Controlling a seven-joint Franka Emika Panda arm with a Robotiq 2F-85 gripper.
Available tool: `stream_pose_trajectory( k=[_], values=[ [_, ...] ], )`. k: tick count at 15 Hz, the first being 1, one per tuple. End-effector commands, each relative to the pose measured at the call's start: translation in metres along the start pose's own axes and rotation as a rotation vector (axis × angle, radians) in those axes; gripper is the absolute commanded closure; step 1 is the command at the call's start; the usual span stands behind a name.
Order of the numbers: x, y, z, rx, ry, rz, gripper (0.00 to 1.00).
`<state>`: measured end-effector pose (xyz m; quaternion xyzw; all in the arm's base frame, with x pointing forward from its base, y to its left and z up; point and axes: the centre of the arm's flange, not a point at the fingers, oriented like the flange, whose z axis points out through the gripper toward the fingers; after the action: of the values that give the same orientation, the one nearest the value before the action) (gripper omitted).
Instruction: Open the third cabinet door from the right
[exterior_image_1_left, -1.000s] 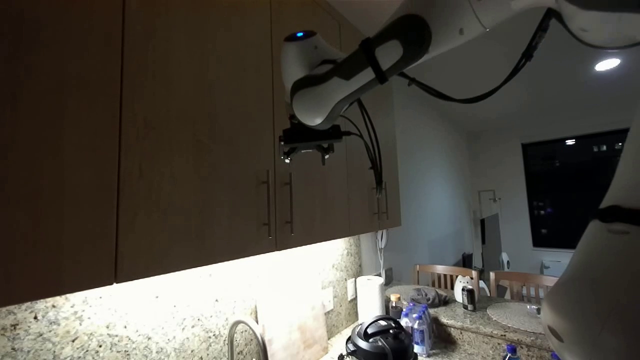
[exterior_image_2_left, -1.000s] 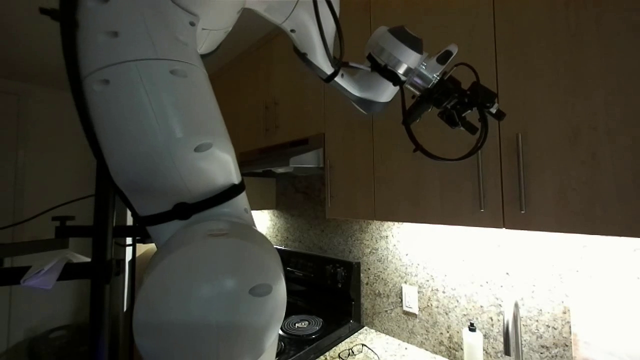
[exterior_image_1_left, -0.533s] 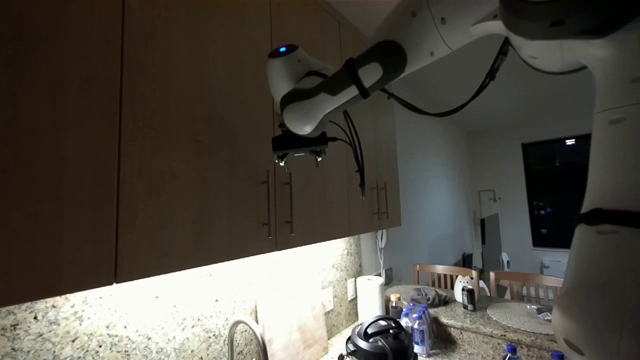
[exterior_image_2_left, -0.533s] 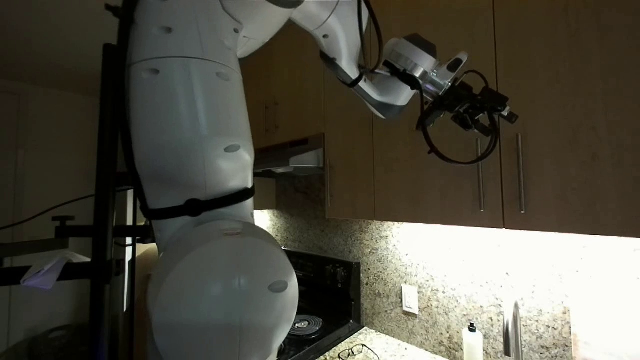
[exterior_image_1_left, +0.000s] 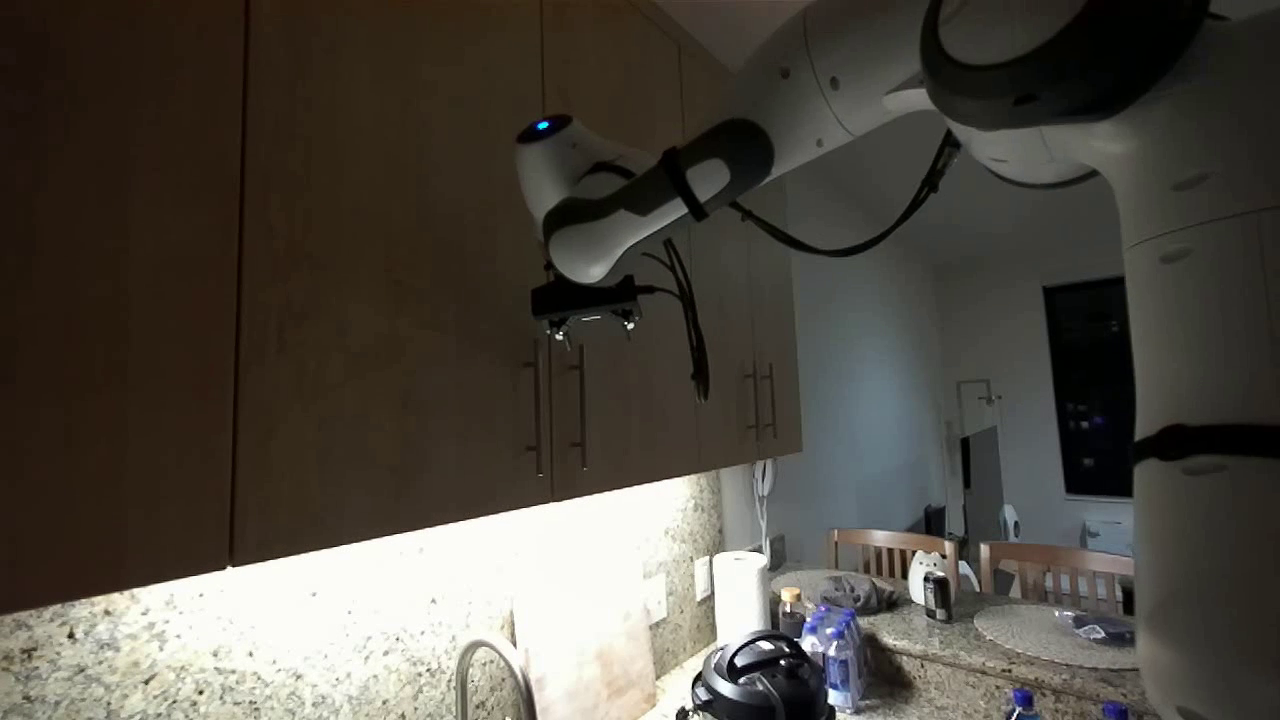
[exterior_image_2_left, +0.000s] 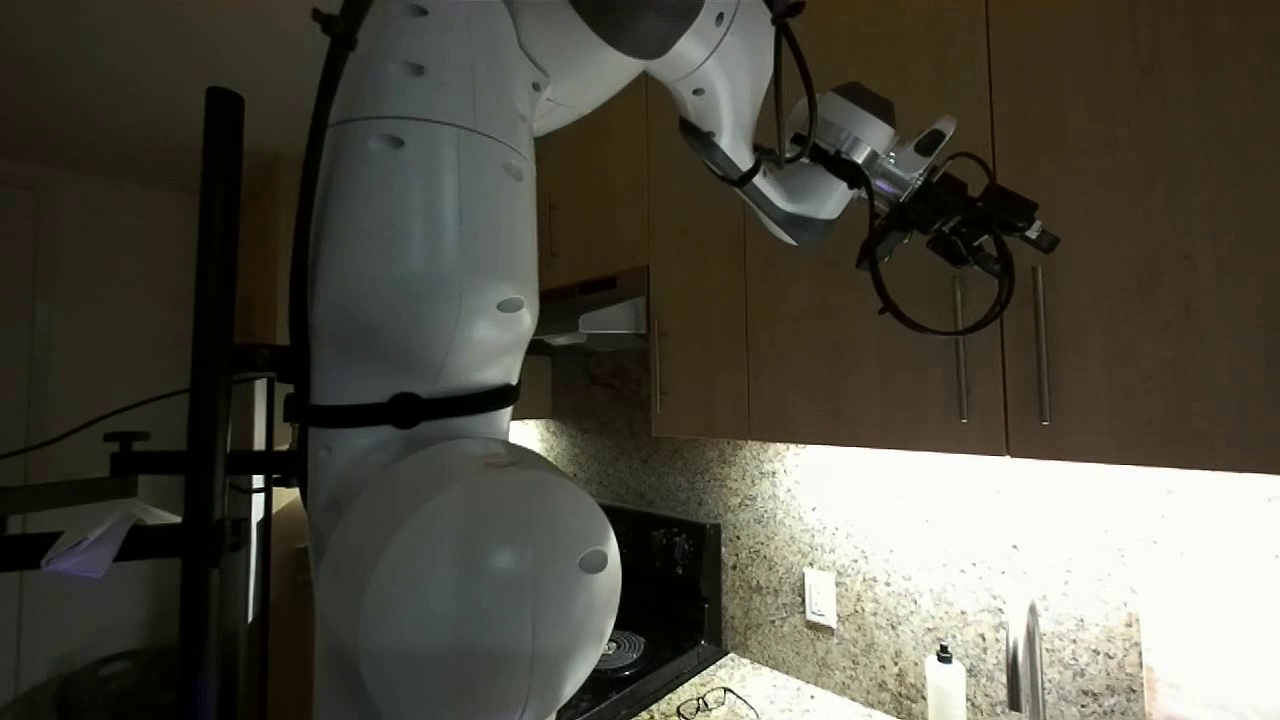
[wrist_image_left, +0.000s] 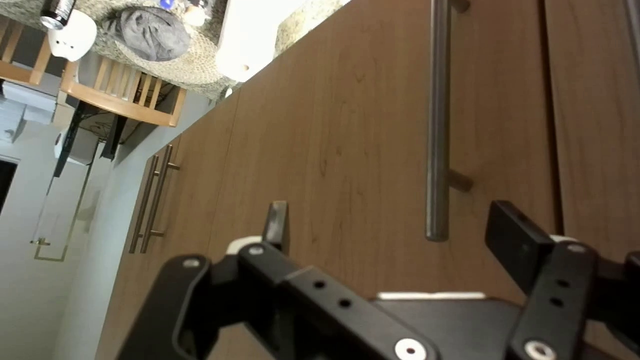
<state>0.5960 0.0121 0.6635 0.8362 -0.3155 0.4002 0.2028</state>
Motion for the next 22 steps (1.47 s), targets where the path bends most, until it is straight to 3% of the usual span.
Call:
stream_pose_trajectory(
  k=[1, 16, 22],
  values=[
    [0.01, -0.009, 0.01, -0.016, 0.017, 0.033, 0.0],
    [-0.027, -0.017, 0.066, -0.021, -0.144, 0.018, 0.0],
    [-0.022, 0.004, 0.08, -0.029, -0.136, 0.078, 0.0]
  ],
)
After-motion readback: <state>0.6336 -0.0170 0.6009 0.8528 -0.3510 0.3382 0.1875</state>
